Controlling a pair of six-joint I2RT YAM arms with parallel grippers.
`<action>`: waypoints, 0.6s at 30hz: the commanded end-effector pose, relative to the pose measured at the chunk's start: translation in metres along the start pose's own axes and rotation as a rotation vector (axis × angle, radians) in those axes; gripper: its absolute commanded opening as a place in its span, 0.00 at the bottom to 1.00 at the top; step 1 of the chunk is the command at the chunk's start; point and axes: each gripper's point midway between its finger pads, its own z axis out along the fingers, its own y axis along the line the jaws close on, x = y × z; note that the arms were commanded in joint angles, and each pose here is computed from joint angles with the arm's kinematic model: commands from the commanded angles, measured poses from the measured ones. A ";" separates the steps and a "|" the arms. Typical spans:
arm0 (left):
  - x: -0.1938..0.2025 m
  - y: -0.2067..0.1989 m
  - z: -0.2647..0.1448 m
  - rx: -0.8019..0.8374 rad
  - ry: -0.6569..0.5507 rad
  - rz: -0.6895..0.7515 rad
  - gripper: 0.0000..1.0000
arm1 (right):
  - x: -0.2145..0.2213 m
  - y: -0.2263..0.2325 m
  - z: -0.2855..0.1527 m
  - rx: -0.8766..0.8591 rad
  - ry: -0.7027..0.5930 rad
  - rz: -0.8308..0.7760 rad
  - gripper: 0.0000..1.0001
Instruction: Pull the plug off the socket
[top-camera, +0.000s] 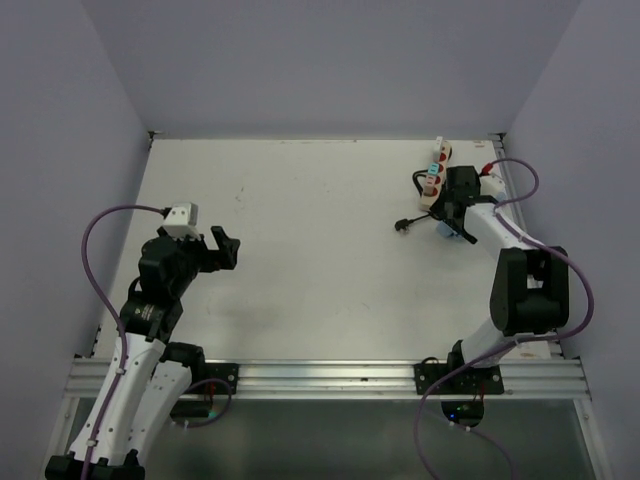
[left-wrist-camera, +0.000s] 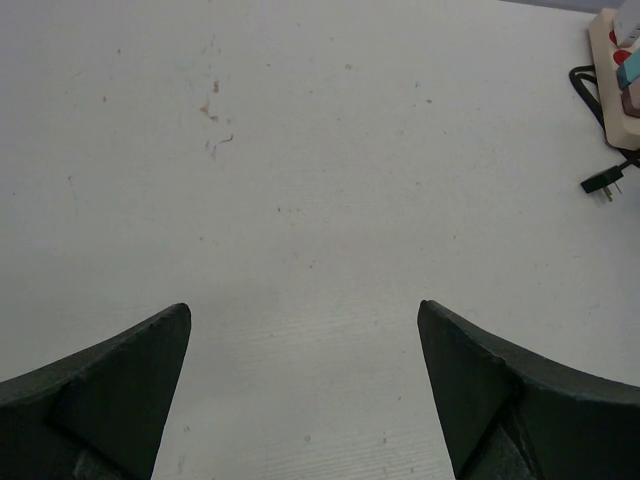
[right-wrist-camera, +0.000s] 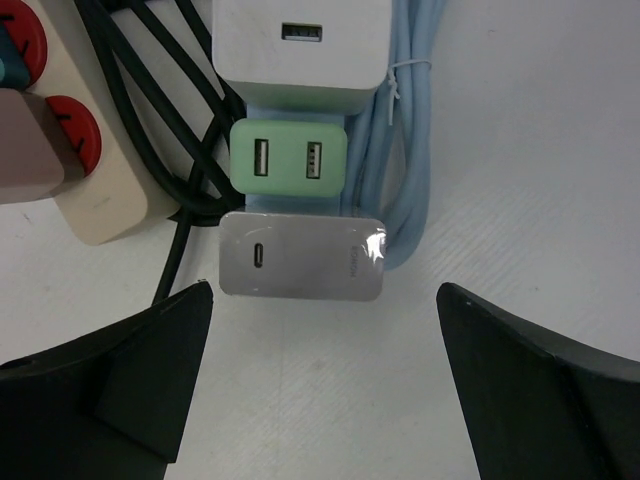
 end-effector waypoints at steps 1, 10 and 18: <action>-0.016 -0.005 0.000 0.019 -0.063 0.015 1.00 | -0.019 0.023 0.006 -0.052 -0.032 0.066 0.99; -0.016 -0.006 0.001 0.023 -0.064 0.017 1.00 | 0.007 0.018 0.033 0.025 0.034 0.042 0.99; -0.015 -0.007 0.002 0.026 -0.060 0.017 1.00 | 0.014 0.003 0.042 0.079 0.036 0.017 0.70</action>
